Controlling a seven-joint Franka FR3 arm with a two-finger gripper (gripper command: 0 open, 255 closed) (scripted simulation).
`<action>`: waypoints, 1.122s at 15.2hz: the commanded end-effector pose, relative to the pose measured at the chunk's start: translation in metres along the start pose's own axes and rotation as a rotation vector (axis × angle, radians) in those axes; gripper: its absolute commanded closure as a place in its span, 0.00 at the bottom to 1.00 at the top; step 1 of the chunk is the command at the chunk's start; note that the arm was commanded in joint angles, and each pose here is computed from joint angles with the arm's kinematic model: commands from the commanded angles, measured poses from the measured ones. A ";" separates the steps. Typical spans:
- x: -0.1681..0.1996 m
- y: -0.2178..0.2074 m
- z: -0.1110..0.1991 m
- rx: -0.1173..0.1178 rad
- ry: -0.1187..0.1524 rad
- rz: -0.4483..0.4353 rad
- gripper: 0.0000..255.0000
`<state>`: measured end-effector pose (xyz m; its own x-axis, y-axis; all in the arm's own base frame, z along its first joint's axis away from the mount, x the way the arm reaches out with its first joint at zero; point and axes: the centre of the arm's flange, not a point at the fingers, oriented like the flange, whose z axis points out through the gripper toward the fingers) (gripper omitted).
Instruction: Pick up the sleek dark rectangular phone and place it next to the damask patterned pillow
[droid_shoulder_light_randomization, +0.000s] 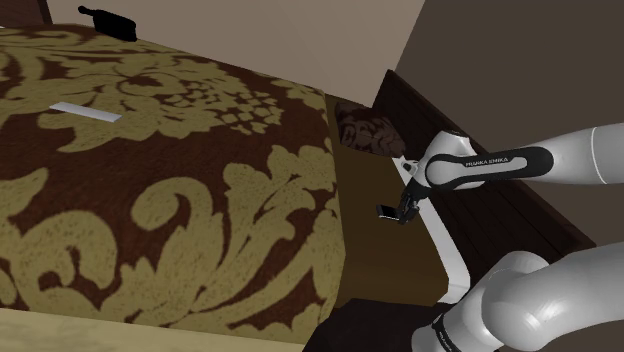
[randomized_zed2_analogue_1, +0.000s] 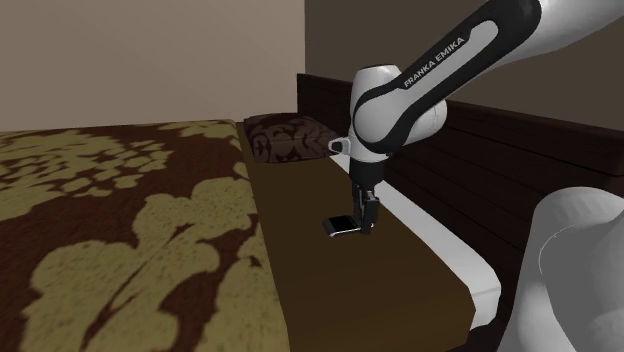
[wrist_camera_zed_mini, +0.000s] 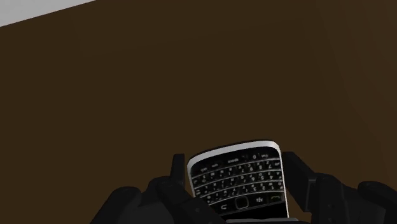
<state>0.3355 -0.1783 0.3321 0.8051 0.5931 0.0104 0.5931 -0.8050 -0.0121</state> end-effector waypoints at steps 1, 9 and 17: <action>0.000 0.000 0.000 0.000 0.000 0.000 1.00; 0.000 0.000 -0.032 0.000 0.000 0.000 1.00; 0.001 -0.001 -0.074 0.000 0.000 0.000 1.00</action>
<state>0.3356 -0.1777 0.4003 0.8051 0.5930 0.0108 0.5931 -0.8050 -0.0116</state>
